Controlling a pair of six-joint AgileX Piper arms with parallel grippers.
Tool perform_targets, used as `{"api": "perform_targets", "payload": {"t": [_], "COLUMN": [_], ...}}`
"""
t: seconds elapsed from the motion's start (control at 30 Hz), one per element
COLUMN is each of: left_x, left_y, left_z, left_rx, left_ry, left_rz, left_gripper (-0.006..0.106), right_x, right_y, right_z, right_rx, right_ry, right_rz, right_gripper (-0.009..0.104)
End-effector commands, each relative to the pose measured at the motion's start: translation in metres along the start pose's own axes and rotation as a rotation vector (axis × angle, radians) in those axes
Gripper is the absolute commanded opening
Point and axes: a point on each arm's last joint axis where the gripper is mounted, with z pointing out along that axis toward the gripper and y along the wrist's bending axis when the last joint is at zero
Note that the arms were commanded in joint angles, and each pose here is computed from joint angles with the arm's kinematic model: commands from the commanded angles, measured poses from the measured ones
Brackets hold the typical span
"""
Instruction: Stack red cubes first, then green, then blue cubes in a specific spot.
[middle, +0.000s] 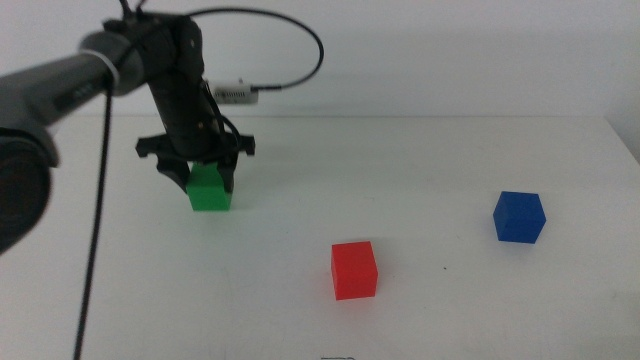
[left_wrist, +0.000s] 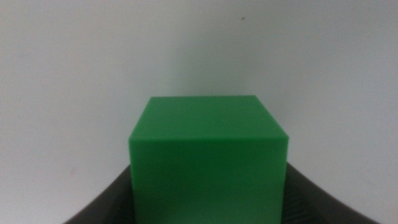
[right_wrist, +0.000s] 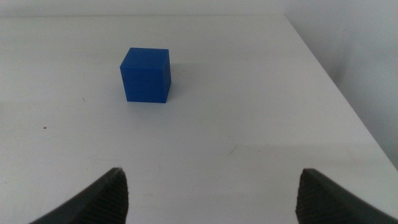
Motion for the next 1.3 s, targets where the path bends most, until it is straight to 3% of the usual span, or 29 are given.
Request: {"api": "perform_targets", "payload": {"t": [0.0, 0.17, 0.33, 0.47, 0.6, 0.87, 1.27], "left_x": [0.012, 0.055, 0.102, 0.12, 0.127, 0.124, 0.123], "left_y": [-0.012, -0.044, -0.091, -0.132, -0.167, -0.211, -0.22], "left_z": [-0.067, -0.107, -0.122, -0.117, -0.117, -0.106, -0.087], "left_rx": [0.031, -0.036, 0.02, 0.075, 0.107, 0.059, 0.043], "left_ry": [-0.121, -0.26, -0.294, -0.275, -0.239, -0.174, -0.139], "left_rz": [-0.034, -0.093, -0.199, -0.129, -0.08, -0.111, -0.125], "left_gripper": [-0.002, -0.002, -0.002, -0.002, -0.002, -0.002, -0.002], "right_x": [-0.008, -0.008, -0.008, -0.008, -0.008, -0.008, -0.008], "right_y": [0.0, 0.0, 0.0, 0.0, 0.0, 0.0, 0.0], "right_z": [-0.002, -0.002, -0.002, -0.002, -0.002, -0.002, -0.002], "right_rx": [-0.004, -0.004, -0.004, -0.004, -0.004, -0.004, -0.004], "right_ry": [-0.084, -0.084, -0.083, -0.083, -0.083, -0.082, -0.082], "right_rz": [-0.021, -0.021, -0.022, -0.022, -0.022, -0.022, -0.021], "right_gripper": [0.071, 0.071, 0.071, 0.071, 0.071, 0.071, 0.071]}}
